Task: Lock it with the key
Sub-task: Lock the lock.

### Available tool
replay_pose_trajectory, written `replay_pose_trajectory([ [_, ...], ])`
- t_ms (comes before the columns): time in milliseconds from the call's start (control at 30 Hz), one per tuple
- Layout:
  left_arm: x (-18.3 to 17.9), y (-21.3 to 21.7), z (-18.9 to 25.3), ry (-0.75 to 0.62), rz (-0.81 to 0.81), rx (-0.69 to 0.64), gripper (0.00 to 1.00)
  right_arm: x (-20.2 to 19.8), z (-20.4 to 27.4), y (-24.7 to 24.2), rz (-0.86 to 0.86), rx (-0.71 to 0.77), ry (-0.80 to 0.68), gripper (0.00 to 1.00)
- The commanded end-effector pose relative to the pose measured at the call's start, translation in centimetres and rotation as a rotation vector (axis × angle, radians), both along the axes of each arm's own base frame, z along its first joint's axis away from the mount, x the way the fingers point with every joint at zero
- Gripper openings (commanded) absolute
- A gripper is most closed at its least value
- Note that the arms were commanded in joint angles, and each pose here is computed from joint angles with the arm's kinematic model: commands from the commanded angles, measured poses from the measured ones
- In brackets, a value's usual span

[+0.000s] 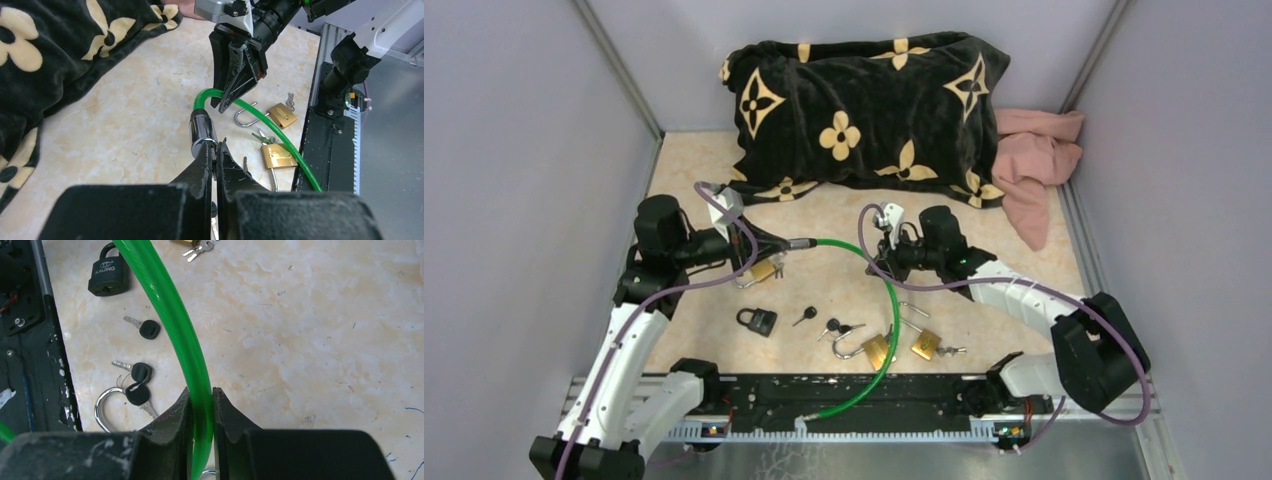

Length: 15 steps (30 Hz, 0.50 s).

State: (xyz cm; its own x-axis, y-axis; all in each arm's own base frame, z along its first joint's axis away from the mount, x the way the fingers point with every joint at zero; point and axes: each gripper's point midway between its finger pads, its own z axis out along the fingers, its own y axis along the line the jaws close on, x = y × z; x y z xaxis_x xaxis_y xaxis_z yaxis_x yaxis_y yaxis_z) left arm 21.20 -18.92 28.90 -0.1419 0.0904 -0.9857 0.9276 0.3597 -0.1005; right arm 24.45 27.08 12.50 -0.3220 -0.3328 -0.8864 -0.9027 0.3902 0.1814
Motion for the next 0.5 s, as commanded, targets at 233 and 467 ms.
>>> replay_pose_trajectory([
  [233, -3.4, 0.4, -2.5, -0.059, -0.094, 0.044, 0.7, 1.1, 9.6, -0.8, -0.055, 0.007, -0.212, 0.0],
  [467, -5.7, 0.9, -0.2, -0.184, -0.181, 0.138, 0.99, 0.2, 13.8, -0.4, -0.002, -0.203, -0.408, 0.0],
])
